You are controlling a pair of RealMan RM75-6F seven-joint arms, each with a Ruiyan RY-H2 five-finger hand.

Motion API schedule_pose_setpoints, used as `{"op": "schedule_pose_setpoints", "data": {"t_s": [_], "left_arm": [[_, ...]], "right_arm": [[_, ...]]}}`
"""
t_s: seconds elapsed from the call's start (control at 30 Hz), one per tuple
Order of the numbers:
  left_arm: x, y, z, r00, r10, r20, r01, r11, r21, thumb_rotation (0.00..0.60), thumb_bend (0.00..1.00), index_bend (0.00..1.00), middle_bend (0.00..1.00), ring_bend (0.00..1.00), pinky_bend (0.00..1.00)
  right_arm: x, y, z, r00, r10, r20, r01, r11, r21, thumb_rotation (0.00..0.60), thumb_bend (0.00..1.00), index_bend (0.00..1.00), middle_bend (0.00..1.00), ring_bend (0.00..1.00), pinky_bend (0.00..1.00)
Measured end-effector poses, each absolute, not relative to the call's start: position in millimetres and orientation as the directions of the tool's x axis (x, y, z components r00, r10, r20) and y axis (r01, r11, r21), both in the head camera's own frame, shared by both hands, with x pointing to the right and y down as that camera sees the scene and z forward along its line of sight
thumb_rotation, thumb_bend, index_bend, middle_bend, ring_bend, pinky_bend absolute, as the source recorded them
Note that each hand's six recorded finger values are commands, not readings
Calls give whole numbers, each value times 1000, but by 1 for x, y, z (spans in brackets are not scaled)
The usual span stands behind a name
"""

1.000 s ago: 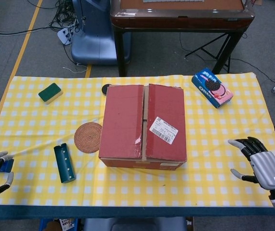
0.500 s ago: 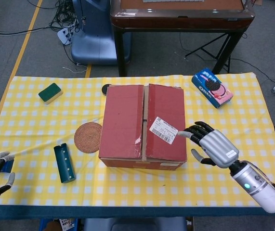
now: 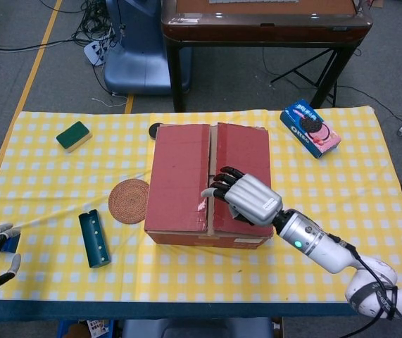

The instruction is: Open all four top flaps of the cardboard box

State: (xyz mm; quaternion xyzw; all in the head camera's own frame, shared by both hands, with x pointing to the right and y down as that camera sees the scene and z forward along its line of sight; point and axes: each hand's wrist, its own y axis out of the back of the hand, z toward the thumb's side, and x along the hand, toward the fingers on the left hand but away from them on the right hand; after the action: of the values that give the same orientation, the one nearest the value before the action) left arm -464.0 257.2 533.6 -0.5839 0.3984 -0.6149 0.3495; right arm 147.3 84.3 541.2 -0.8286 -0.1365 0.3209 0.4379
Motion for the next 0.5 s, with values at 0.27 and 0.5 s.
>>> {"op": "schedule_pose_setpoints", "data": {"t_s": [0.27, 0.5], "left_arm": [[-466, 258, 536, -75, -893, 444, -41, -442, -896, 600, 431, 361, 224, 130, 0], [-468, 259, 538, -71, -888, 454, -46, -452, -891, 600, 431, 363, 224, 130, 0]], "right_arm": [[124, 78, 559, 757, 484, -438, -107, -570, -815, 600, 1000, 309, 335, 169, 120], [116, 78, 574, 747, 476, -464, -131, -578, -805, 600, 1000, 313, 340, 169, 120]]}}
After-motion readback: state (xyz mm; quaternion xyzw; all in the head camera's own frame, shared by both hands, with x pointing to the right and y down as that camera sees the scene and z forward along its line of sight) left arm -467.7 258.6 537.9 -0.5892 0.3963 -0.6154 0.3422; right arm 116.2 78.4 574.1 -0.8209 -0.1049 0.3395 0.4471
